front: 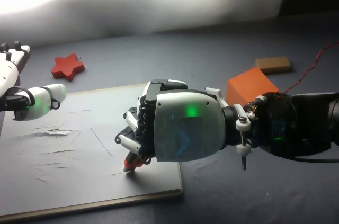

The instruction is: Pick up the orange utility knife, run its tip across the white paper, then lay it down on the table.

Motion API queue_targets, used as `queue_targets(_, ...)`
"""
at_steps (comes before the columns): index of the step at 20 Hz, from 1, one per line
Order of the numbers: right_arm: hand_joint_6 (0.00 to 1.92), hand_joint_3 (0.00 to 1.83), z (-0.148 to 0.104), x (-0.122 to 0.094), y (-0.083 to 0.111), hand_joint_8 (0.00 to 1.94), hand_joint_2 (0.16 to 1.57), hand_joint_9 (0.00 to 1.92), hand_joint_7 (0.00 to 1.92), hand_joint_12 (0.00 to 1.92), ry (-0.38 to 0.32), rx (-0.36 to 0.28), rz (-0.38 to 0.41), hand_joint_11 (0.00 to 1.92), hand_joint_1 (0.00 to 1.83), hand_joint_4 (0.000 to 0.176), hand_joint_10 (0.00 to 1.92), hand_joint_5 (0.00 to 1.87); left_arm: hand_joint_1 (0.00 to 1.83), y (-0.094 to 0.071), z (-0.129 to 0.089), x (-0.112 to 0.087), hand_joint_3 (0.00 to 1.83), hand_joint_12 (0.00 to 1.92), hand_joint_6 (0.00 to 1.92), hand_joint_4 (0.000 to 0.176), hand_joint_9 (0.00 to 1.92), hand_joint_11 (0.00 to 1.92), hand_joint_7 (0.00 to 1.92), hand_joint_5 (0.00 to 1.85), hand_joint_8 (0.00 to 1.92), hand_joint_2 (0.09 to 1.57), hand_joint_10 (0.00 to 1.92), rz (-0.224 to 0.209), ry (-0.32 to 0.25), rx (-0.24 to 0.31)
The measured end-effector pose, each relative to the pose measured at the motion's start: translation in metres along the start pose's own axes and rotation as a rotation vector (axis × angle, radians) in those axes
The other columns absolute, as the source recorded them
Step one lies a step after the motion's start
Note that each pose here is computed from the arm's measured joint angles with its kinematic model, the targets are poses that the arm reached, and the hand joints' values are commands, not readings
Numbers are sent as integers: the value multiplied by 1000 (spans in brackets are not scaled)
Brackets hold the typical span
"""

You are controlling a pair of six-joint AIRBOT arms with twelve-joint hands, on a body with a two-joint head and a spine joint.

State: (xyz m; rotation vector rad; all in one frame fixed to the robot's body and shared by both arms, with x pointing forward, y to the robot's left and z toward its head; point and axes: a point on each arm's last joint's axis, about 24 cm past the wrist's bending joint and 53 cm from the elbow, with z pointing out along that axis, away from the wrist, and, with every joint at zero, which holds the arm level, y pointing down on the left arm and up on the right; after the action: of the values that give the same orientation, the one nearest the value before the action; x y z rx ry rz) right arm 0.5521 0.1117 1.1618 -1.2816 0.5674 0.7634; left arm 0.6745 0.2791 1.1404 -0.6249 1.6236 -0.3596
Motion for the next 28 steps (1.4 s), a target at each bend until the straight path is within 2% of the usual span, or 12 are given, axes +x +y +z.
queue_targets(2,1921,0,3,-2,-5,1941,1277,1636,1518,1921,15,34,34,1725,1475,176,1921,1333,1,0,0,0,0,532,0,0,106,0,84,0,3,1274,0,-1,0,1)
queue_targets(5,1921,0,14,-24,-8,1941,1269,1637,1518,1921,-22,56,64,1722,1482,176,1921,1317,0,-4,-1,0,0,535,0,0,121,0,91,0,1,1268,5,-9,1,7)
queue_targets(8,1921,0,20,-50,-21,1941,1278,1629,1512,1921,-63,145,201,1720,1476,176,1921,1317,0,-7,-1,2,0,493,0,0,110,0,68,0,0,1270,0,-10,10,15)
queue_targets(10,1921,0,13,-53,-36,1941,1276,1630,1510,1921,-36,239,321,1718,1474,176,1921,1307,0,-7,-2,3,3,490,0,0,99,0,50,0,0,1277,0,-11,12,11)
queue_targets(11,1921,0,2,-47,-53,1941,1281,1630,1506,1921,10,353,449,1709,1468,176,1921,1296,0,-9,-4,6,3,488,0,0,100,0,54,0,2,1277,0,-13,19,16)
queue_targets(14,1921,0,-30,-24,-67,1941,1260,1629,1518,1921,145,524,679,1694,1506,176,1921,1299,0,-19,-7,12,2,461,0,0,98,0,65,0,2,1279,0,-15,39,40)
queue_targets(16,1921,0,-52,-10,-57,1941,1255,1625,1513,1921,249,587,838,1702,1485,176,1921,1317,1,-27,-10,15,0,522,0,0,114,0,85,0,5,1275,5,-18,49,59)
queue_targets(18,1921,0,-69,-1,-36,1941,1272,1645,1536,1921,359,587,953,1729,1477,176,1921,1345,0,-41,-15,24,0,553,0,0,128,0,96,0,5,1268,9,-17,68,93)
queue_targets(19,1921,0,-75,4,-29,1941,1267,1646,1535,1921,395,584,970,1728,1487,176,1921,1346,0,-46,-18,28,0,578,0,0,137,0,108,0,6,1268,10,-16,80,108)
queue_targets(21,1921,0,-98,22,-15,1941,1274,1647,1529,1921,494,598,995,1729,1482,176,1921,1335,6,-68,-27,44,1,561,0,0,127,0,108,0,2,1275,3,-24,129,161)
queue_targets(25,1921,0,-121,36,-16,1941,1272,1620,1497,1921,529,635,989,1703,1472,176,1921,1305,0,-88,-45,59,0,576,19,0,131,0,125,66,5,1269,6,-31,175,209)
queue_targets(28,1921,0,-125,46,-21,1941,1267,1594,1478,1921,523,650,961,1681,1475,176,1921,1276,14,-97,-55,68,1,502,0,0,90,0,76,0,1,1280,1,-37,200,229)
